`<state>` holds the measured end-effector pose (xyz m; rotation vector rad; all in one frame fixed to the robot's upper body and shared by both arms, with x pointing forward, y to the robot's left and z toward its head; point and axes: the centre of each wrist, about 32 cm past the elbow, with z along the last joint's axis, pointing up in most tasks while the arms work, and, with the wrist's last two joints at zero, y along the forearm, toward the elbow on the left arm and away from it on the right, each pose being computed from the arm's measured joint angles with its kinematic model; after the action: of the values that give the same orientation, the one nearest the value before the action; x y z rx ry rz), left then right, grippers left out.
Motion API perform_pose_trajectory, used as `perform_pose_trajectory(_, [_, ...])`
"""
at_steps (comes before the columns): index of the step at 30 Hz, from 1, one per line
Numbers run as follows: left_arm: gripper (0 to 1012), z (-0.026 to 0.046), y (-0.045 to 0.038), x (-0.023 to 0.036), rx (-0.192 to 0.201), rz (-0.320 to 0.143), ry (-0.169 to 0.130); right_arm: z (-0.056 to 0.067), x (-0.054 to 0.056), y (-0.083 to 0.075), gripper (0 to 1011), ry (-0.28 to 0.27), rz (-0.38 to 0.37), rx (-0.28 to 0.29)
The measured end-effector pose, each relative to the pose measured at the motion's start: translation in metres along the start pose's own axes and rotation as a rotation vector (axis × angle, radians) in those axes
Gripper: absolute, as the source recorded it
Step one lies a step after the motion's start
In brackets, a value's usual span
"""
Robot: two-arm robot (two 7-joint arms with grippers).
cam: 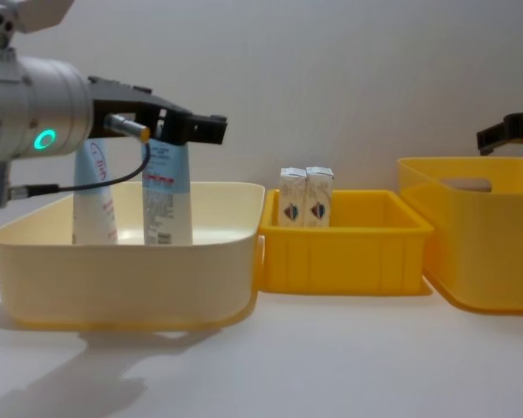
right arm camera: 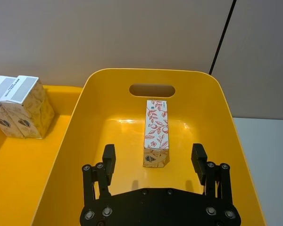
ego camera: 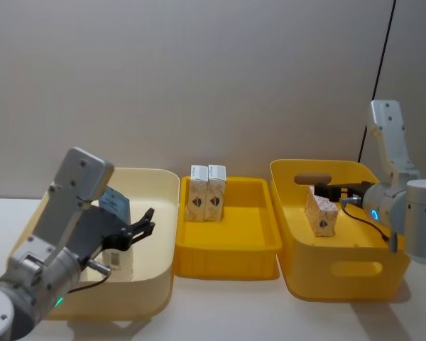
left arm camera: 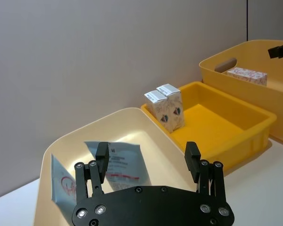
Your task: Bimanual collaborative sorting of washing and personal care products
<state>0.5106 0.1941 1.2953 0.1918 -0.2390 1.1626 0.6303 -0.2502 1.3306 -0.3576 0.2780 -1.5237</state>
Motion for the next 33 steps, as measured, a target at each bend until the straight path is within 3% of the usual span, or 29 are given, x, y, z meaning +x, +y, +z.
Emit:
perform_pose_trajectory(6, [1003, -0.0048, 0.0046, 0.0025, 0.024, 0.003, 0.011, 0.0, 0.0, 0.0, 1001, 0.0, 0.0, 0.0])
perform_pose_trajectory(10, [1003, -0.0093, 0.0031, 0.003, 0.04, -0.01, 0.019, 0.0, 0.0, 0.0, 1001, 0.0, 0.0, 0.0])
perform_pose_trajectory(33, [1003, -0.0407, -0.0198, 0.0076, 0.121, -0.074, 0.076, 0.0, 0.0, 0.0, 1001, 0.0, 0.0, 0.0])
